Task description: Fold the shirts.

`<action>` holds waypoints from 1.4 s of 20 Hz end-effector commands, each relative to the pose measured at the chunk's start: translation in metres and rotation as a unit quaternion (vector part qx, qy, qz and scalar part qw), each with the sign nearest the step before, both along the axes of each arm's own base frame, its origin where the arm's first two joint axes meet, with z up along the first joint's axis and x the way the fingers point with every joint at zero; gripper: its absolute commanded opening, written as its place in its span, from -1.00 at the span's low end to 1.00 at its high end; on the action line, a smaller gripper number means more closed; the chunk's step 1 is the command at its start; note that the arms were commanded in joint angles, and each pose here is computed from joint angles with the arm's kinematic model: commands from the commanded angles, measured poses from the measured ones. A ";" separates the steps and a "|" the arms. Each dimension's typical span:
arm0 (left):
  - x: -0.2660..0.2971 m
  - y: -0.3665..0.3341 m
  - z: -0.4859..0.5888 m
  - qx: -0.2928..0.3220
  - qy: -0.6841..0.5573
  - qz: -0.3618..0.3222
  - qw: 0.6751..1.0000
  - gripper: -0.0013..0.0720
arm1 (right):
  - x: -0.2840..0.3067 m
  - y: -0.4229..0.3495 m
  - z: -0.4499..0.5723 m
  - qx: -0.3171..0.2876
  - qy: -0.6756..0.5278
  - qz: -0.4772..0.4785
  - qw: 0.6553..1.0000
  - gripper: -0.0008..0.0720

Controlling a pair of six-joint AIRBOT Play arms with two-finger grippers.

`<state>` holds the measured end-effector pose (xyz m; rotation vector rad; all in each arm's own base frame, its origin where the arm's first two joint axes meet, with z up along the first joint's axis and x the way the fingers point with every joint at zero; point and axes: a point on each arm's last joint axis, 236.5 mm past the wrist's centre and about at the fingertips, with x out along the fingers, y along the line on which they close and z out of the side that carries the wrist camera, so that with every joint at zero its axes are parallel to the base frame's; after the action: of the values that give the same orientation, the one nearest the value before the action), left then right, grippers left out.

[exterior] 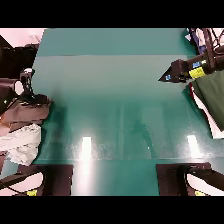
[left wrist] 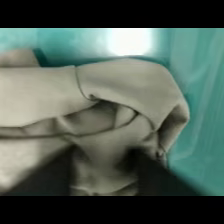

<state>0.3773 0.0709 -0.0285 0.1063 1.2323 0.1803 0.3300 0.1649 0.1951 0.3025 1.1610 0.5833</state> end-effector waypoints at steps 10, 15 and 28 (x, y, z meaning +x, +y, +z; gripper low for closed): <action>0.031 -0.121 0.296 -0.179 -0.273 -0.174 0.929 -0.90 | 0.027 0.002 0.067 0.024 -0.117 -0.025 0.993 -0.93; -0.049 -0.252 0.423 -0.322 -0.359 -0.383 0.788 -0.90 | 0.041 0.001 0.128 0.048 -0.213 -0.047 0.975 -0.93; -0.013 -0.377 0.210 -0.318 -0.060 -0.465 0.824 0.78 | 0.029 0.001 0.145 0.044 -0.225 -0.034 0.973 -0.93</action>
<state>0.3463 -0.2997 0.2315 0.1046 0.8033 -1.0990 0.3618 0.1657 0.3416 0.2728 0.6730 0.6030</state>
